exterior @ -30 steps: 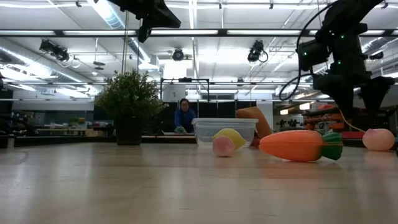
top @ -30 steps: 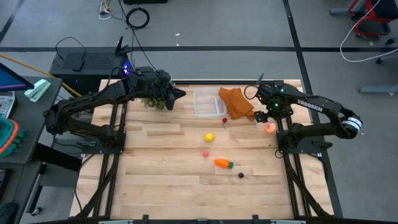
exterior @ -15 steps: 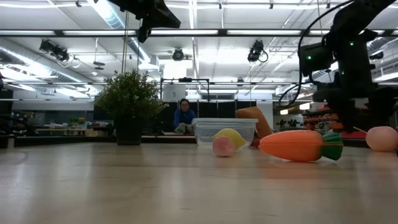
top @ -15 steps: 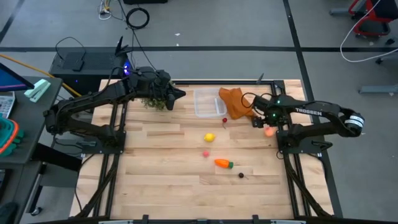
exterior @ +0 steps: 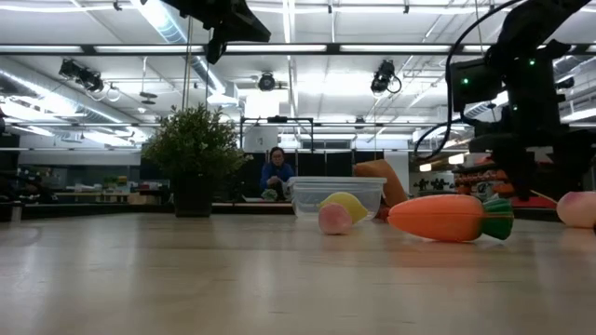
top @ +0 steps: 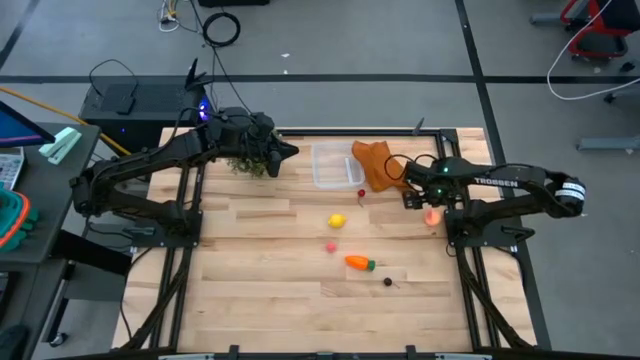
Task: Pick and placing Produce into tupperware
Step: Put the big peach into the transparent bin
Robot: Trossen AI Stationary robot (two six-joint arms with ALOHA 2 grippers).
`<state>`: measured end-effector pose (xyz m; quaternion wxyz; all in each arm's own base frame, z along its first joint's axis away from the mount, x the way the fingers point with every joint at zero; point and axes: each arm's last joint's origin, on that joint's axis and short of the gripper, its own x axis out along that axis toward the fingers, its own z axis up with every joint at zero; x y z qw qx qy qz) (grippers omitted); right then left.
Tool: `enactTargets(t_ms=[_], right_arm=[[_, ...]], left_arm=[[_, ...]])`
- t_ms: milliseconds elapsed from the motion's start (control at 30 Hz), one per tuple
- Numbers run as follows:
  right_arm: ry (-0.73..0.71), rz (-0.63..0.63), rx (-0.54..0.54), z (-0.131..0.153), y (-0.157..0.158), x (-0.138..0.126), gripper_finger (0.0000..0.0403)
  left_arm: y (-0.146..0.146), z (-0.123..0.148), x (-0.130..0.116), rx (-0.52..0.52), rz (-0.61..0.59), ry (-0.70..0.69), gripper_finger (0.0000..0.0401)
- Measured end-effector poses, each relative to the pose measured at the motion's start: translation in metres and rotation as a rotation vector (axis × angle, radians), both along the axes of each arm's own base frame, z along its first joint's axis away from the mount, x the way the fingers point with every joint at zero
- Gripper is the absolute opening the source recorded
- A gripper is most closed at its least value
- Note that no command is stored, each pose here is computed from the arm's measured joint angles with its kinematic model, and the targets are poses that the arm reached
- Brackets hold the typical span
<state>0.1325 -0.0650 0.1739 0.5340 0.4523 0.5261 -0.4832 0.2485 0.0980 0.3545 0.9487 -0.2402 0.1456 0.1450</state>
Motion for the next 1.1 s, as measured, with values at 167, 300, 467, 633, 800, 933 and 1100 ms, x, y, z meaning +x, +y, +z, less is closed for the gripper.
enactTargets(t_ms=[167,300,467,633,800,933,1100], right_arm=[[-0.001,0.163,0.0,0.004,0.001,0.003,0.0284],[-0.042,0.372,0.034,0.014,0.001,0.007,0.0284],[-0.049,0.591,0.148,0.021,0.005,0.004,0.0284],[-0.007,0.679,0.198,0.017,0.006,0.006,0.0284],[0.078,0.753,0.271,0.004,0.011,0.015,0.0284],[0.154,0.809,0.304,-0.005,0.015,0.021,0.0284],[0.183,0.837,0.326,-0.01,0.018,0.024,0.0284]], left_arm=[[0.0,0.0,0.0,0.0,0.0,0.0,0.004],[0.0,0.0,0.0,0.0,0.0,0.0,0.0044],[0.0,0.0,0.0,0.0,0.0,0.0,0.0044],[0.0,0.0,0.0,-0.001,0.001,0.001,0.0039],[0.0,-0.001,0.0,-0.003,0.001,0.005,0.0044],[0.0,-0.001,0.0,-0.004,0.001,0.006,0.0045],[0.0,-0.001,0.0,-0.007,0.002,0.008,0.0039]])
